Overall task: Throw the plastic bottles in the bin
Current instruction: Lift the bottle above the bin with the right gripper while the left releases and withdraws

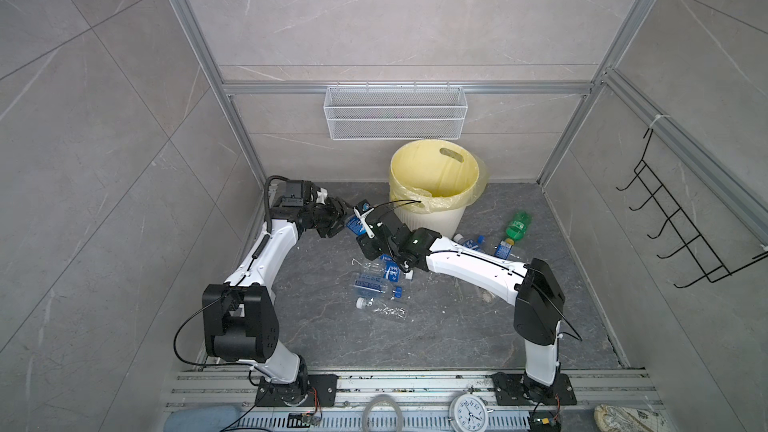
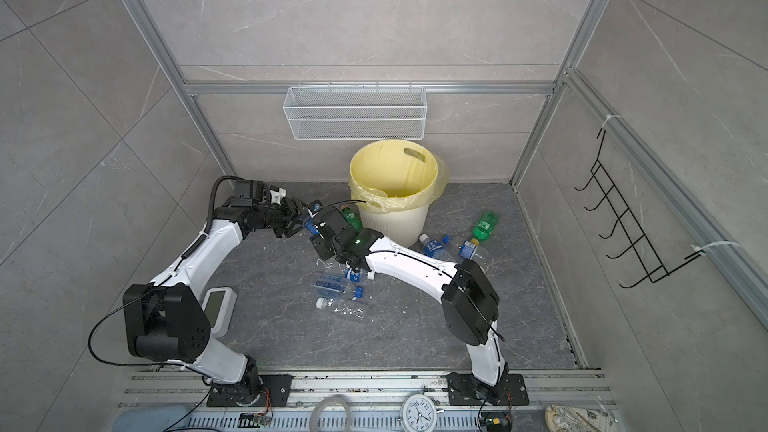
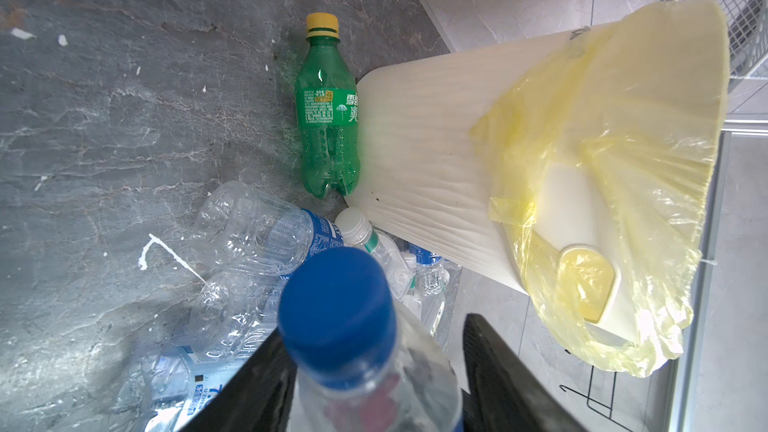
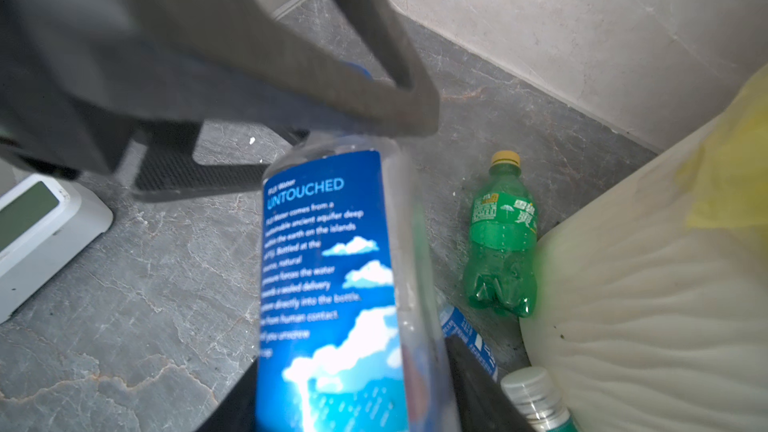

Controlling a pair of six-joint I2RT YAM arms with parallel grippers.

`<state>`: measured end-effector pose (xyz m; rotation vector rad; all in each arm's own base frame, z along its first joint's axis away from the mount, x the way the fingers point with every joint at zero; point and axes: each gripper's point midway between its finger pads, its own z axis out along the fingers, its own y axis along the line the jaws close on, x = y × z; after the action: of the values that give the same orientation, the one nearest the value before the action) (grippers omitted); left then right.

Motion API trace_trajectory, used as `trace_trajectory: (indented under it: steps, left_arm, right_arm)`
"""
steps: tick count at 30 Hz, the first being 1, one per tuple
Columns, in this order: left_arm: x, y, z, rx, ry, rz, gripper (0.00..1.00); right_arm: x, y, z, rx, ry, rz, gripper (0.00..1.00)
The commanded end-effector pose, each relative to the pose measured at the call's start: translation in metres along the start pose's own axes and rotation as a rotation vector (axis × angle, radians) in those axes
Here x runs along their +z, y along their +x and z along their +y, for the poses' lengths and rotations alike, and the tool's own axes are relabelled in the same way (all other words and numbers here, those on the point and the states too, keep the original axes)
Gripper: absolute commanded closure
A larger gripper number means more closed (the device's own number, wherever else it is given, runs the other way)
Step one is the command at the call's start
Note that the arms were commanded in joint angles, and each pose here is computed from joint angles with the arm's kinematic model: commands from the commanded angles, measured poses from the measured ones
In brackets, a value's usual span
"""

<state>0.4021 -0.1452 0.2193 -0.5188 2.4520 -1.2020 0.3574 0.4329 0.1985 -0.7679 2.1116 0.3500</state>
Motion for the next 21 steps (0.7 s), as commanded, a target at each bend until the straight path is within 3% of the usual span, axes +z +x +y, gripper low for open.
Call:
trace_trajectory:
  steps: [1,8,11,21]
  left_arm:
    - [-0.016,0.001,-0.028,0.052,0.071,-0.015,0.26]
    - [-0.026,-0.003,-0.028,0.06,0.058,-0.042,0.15]
    - [-0.037,-0.008,-0.031,0.065,0.056,-0.076,0.01]
    - [-0.085,-0.008,-0.066,0.152,0.104,-0.215,0.0]
  right_arm:
    - [-0.013,-0.01,-0.004,0.041,0.0,-0.037,0.57]
    - [-0.016,-0.012,-0.004,0.049,-0.006,-0.045,0.57]
    - [-0.022,-0.017,-0.006,0.049,-0.001,-0.054,0.57]
    - [-0.062,-0.051,-0.02,0.023,0.052,-0.11,0.57]
